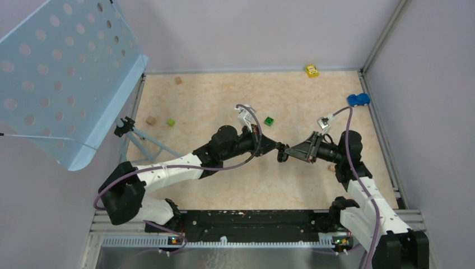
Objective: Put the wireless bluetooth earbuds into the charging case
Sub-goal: Insert the left earbud into the left side groove of the charging case.
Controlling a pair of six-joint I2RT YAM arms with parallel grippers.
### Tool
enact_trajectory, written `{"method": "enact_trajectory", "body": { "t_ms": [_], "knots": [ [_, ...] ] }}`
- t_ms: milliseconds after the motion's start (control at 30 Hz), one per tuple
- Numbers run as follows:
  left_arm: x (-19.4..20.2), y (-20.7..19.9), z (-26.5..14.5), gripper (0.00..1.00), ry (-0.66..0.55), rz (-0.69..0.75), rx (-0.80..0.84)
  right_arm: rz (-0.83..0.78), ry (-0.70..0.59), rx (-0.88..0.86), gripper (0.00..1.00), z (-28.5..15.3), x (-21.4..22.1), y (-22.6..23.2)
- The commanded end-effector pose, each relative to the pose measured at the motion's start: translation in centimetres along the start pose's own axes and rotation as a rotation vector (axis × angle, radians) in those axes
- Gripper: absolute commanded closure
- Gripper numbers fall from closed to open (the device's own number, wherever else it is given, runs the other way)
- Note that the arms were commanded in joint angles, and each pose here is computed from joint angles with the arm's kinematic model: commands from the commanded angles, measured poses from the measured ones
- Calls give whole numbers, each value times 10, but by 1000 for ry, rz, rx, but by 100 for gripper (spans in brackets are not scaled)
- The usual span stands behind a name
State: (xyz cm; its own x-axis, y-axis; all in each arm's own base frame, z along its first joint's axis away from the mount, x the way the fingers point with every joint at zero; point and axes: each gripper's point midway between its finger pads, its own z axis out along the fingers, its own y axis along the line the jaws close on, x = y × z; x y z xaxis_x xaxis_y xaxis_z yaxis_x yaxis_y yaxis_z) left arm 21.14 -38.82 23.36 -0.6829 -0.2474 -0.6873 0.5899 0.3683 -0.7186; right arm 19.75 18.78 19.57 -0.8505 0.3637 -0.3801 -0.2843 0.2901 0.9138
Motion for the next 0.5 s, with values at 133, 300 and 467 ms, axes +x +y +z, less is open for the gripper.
{"method": "enact_trajectory", "body": {
  "t_ms": [133,300,467],
  "knots": [
    [-8,-9,10,100,8,23,10,-48,-1,-38,100,3,-1,11],
    [-5,-4,12,100,22,33,-14,-47,2,-38,100,4,0,11],
    [-1,-3,14,100,44,40,-14,-48,7,-41,100,4,1,12]
  ]
}}
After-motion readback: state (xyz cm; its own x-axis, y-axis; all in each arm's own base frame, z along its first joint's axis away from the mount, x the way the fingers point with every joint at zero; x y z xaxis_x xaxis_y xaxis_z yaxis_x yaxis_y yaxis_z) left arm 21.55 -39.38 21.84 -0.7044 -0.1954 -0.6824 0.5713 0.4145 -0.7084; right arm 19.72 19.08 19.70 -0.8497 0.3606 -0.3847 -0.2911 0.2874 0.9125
